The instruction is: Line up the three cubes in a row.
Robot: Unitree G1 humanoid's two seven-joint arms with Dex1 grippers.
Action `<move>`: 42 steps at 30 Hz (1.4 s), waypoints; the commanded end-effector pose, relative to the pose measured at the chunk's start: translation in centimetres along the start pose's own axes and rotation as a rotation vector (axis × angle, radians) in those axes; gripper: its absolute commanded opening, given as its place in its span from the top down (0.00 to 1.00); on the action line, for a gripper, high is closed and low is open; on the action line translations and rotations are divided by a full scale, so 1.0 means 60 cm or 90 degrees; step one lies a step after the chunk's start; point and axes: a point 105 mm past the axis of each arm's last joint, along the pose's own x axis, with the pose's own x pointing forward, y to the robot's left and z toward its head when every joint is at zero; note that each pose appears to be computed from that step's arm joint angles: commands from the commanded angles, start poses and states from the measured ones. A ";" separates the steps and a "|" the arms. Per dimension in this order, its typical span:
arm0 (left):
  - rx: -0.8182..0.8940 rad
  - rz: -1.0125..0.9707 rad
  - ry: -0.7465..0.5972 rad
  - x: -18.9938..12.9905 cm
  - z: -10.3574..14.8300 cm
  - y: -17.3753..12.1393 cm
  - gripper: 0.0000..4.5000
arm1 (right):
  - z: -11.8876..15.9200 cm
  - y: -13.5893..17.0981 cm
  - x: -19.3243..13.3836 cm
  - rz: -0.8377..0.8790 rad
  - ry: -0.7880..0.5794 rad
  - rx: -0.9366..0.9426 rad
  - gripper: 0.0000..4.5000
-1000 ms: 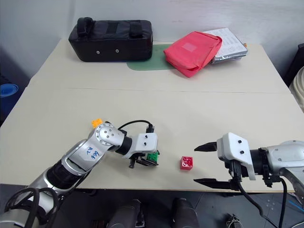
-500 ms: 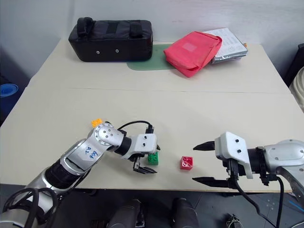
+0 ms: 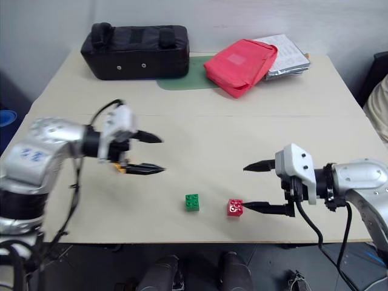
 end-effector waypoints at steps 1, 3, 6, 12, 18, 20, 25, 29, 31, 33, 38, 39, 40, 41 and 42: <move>-0.014 0.084 -0.037 -0.074 -0.012 -0.008 0.01 | 0.013 -0.008 -0.003 0.013 -0.023 -0.014 0.00; -0.071 0.200 -0.014 -0.121 -0.072 -0.001 0.01 | 0.015 -0.016 -0.003 0.021 -0.029 -0.017 0.00; -0.108 0.271 0.028 -0.178 -0.143 -0.035 0.01 | 0.015 -0.022 -0.004 0.043 -0.028 -0.019 0.00; -0.142 0.373 0.059 -0.245 -0.206 -0.063 0.01 | 0.006 -0.018 -0.023 0.085 -0.008 -0.011 0.00; -0.118 0.331 0.020 -0.206 -0.181 -0.033 0.01 | -0.006 -0.014 -0.030 0.078 0.010 -0.013 0.00; -0.104 0.300 0.022 -0.180 -0.179 -0.017 0.01 | -0.017 -0.011 -0.035 0.066 0.031 -0.018 0.00; -0.071 0.250 0.030 -0.109 -0.174 0.043 0.01 | -0.025 0.002 -0.045 0.030 0.038 -0.007 0.00; -0.045 0.227 0.039 -0.063 -0.161 0.086 0.01 | -0.024 0.015 -0.049 0.009 0.041 0.000 0.00; -0.045 0.207 0.023 -0.043 -0.148 0.100 0.01 | -0.028 0.022 -0.052 -0.001 0.049 0.006 0.00; -0.048 0.187 0.009 -0.026 -0.138 0.109 0.01 | -0.030 0.027 -0.054 -0.011 0.053 0.013 0.00; -0.050 0.168 0.041 0.005 -0.143 0.123 0.01 | -0.027 0.031 -0.057 -0.040 0.050 0.020 0.00; -0.047 0.170 0.053 0.008 -0.147 0.125 0.01 | -0.026 0.031 -0.057 -0.046 0.050 0.019 0.00; -0.045 0.173 0.058 0.009 -0.149 0.127 0.04 | -0.026 0.031 -0.057 -0.050 0.050 0.018 0.00; -0.043 0.175 0.060 0.010 -0.150 0.129 0.09 | -0.025 0.030 -0.057 -0.052 0.050 0.018 0.00; -0.045 0.165 0.055 0.010 -0.148 0.126 0.12 | -0.025 0.030 -0.057 -0.055 0.049 0.017 0.00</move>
